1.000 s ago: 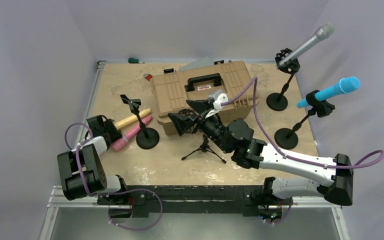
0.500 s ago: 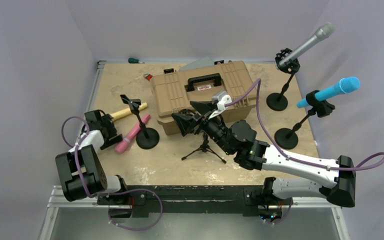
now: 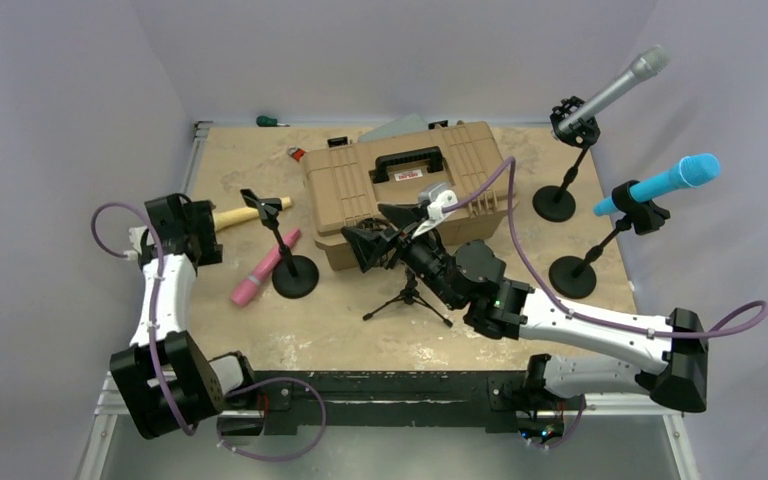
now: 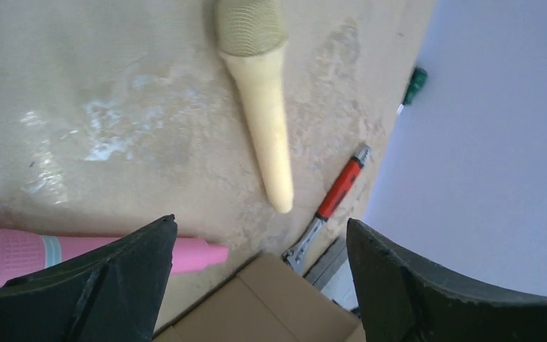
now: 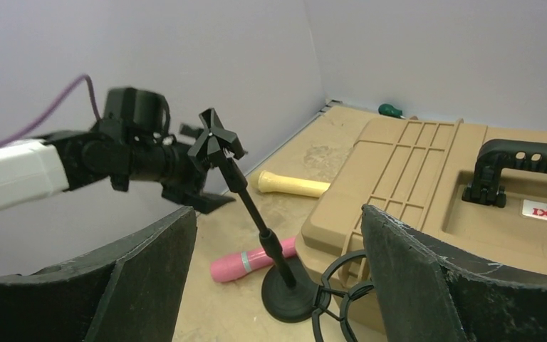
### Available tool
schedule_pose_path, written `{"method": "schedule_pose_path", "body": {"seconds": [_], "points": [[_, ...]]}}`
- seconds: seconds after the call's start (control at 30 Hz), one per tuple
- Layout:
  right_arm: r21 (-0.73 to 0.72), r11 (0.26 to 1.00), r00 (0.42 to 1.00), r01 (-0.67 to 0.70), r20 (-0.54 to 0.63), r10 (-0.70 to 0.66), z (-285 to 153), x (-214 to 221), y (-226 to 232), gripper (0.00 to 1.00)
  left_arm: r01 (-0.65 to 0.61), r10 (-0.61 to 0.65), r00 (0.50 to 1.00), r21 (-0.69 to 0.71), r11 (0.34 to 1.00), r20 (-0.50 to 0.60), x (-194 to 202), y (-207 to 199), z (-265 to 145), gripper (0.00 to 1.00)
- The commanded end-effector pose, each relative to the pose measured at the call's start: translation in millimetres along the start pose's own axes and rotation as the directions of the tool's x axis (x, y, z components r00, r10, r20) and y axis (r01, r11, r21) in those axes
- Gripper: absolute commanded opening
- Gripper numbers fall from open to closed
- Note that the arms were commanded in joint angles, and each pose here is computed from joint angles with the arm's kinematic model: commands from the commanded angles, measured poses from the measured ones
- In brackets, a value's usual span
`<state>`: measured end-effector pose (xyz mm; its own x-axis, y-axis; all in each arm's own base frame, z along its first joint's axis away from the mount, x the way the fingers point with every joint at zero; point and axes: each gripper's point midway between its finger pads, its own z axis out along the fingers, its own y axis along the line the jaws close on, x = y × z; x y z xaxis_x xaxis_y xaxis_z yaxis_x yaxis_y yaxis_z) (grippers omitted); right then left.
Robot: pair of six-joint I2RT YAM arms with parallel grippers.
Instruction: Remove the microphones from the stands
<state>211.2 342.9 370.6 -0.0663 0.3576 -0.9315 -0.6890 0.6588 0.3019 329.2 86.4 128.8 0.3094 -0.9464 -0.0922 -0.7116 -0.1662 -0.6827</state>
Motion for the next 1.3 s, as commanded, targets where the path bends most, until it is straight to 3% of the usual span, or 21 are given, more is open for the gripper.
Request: {"method": "schedule_pose_path", "body": {"seconds": [0.0, 0.03, 0.1, 0.17, 0.23, 0.37, 0.43, 0.63, 0.77, 0.93, 1.13, 1.27], "points": [[-0.010, 1.000, 1.000, -0.018, -0.009, 0.018, 4.2, 4.3, 5.6, 0.83, -0.271, 0.277, 0.961, 0.209, 0.939, 0.002, 2.4, -57.0, -48.1, 0.84], [-0.018, 1.000, 1.000, -0.018, -0.017, 0.017, 5.8, 6.1, 7.8, 0.83, -0.324, 0.338, 0.941, 0.287, 0.901, -0.001, 8.2, -72.0, -61.3, 0.82], [-0.051, 0.998, 0.999, -0.023, -0.036, 0.021, 10.6, 9.6, 16.5, 0.84, -0.473, 0.516, 0.856, 0.442, 0.762, 0.026, 21.8, -96.9, -93.5, 0.80], [-0.104, 0.993, 0.997, -0.052, -0.057, 0.046, 17.2, 10.0, 31.4, 0.86, -0.560, 0.615, 0.785, 0.511, 0.653, 0.075, 27.3, -109.0, -125.0, 0.79], [-0.173, 0.981, 0.994, -0.088, -0.083, 0.074, 26.3, 9.0, 51.2, 0.89, -0.601, 0.663, 0.738, 0.570, 0.560, 0.128, 31.8, -118.1, -149.6, 0.79], [-0.272, 0.941, 0.973, -0.204, -0.162, 0.164, 55.4, 6.5, 82.7, 0.90, -0.617, 0.693, 0.690, 0.671, 0.411, 0.210, 42.3, -133.3, -186.6, 0.81], [-0.291, 0.925, 0.964, -0.246, -0.175, 0.201, 71.7, -1.8, 91.2, 0.90, -0.638, 0.716, 0.651, 0.692, 0.337, 0.252, 48.0, -139.3, -200.8, 0.86], [-0.318, 0.910, 0.959, -0.267, -0.182, 0.218, 118.0, -7.7, 97.3, 0.81, -0.716, 0.774, 0.529, 0.673, 0.186, 0.349, 59.5, -147.4, -220.8, 0.88], [-0.321, 0.927, 0.973, -0.195, -0.185, 0.141, 144.0, 7.4, 98.9, 0.72, -0.733, 0.794, 0.464, 0.674, 0.094, 0.393, 70.2, -143.2, -229.1, 0.88], [-0.281, 0.954, 0.982, -0.103, -0.180, 0.053, 163.5, 23.5, 89.0, 0.64, -0.740, 0.810, 0.443, 0.666, 0.090, 0.383, 72.5, -136.9, -226.5, 0.88], [-0.289, 0.956, 0.982, -0.052, -0.190, -0.004, 172.8, 41.8, 87.8, 0.51, -0.798, 0.810, 0.452, 0.576, 0.179, 0.374, 53.0, -133.1, -216.5, 0.88], [-0.273, 0.961, 0.978, -0.040, -0.209, -0.019, 177.0, 55.5, 83.4, 0.48, -0.803, 0.810, 0.462, 0.558, 0.210, 0.360, 47.9, -130.7, -211.8, 0.89]]}}
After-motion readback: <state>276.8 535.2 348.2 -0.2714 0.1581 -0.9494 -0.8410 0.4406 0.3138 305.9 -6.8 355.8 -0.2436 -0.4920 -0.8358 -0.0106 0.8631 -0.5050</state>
